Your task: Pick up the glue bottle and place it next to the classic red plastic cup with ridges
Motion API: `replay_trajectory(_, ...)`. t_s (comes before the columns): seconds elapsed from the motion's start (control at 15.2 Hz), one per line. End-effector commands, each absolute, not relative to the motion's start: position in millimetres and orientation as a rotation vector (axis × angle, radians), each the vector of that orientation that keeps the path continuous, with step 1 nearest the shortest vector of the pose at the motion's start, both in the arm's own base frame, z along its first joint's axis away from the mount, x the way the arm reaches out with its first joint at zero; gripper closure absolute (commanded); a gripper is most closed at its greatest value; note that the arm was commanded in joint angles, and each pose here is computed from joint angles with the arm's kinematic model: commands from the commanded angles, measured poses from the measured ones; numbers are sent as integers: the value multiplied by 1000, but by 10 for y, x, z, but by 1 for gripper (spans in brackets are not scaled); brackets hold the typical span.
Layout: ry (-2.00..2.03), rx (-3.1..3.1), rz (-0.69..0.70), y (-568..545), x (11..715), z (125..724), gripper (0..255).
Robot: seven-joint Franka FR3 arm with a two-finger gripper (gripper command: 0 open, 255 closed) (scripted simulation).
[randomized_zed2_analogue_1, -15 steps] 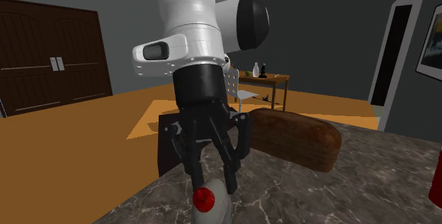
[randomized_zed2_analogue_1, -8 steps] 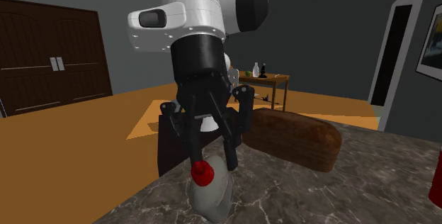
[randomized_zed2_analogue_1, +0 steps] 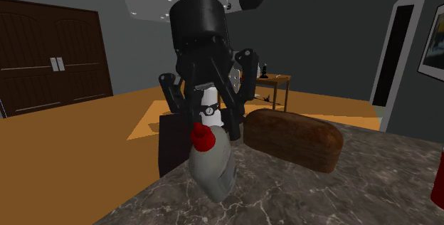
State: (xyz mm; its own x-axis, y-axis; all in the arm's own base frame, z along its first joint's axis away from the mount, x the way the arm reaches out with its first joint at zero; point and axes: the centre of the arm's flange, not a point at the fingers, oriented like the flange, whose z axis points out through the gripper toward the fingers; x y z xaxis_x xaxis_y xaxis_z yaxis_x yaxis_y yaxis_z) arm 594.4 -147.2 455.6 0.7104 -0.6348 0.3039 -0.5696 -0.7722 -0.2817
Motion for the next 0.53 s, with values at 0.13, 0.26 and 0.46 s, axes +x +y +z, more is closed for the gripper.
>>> replay_trajectory(0.13,976,-2748,-581,-1475,5937,4765,255)
replay_trajectory(0.26,976,-2748,-581,-1475,5937,4871,255)
replay_trajectory(0.46,976,-2748,-581,-1475,5937,5029,255)
